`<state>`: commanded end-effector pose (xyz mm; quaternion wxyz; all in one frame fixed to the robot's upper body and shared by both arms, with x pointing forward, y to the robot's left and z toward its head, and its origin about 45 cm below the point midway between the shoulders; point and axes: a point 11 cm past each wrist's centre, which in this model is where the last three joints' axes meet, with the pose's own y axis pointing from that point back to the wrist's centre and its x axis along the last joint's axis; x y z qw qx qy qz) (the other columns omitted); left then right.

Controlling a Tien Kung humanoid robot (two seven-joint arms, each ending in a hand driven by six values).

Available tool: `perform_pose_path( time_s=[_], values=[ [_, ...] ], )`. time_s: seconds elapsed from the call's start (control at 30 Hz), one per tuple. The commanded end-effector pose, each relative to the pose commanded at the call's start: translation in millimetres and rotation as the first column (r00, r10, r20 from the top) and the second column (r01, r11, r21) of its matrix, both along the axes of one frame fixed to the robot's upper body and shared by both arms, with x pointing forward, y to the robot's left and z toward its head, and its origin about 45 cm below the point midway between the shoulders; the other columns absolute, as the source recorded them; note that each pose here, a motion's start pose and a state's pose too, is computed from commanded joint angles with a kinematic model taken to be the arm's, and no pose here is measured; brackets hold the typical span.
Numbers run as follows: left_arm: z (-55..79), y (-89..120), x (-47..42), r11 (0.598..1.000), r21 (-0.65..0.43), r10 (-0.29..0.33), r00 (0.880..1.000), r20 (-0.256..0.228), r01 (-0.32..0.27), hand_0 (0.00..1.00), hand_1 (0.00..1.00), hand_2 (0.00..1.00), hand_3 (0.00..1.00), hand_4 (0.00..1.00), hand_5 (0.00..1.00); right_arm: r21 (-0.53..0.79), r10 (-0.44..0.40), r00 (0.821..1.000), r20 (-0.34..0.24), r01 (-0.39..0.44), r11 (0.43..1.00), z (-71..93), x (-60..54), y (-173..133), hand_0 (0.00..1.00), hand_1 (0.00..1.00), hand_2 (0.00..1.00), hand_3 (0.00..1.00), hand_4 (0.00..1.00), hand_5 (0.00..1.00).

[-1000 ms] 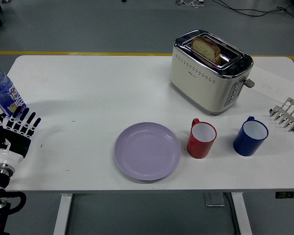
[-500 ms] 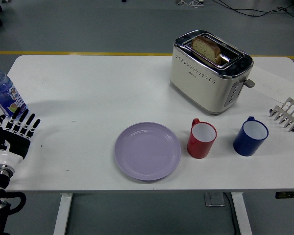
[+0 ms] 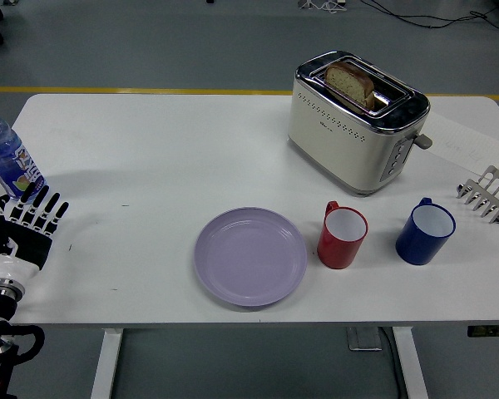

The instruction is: Push plate across desktop

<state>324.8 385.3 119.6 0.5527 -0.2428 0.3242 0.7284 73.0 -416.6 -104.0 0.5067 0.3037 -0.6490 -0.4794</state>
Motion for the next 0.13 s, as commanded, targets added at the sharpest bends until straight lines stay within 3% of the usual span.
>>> perform_pose_path(
  time_s=[0.13],
  values=[
    [0.1,-0.3,0.2,1.000,0.000,-0.001,1.000,0.000,0.001,0.599,0.685,0.687,0.651,0.493,0.964,0.000,0.001,1.000,0.000,-0.001,1.000,0.1,0.0,-0.1,0.517,0.483,0.595,0.545,0.190,0.269]
  ],
)
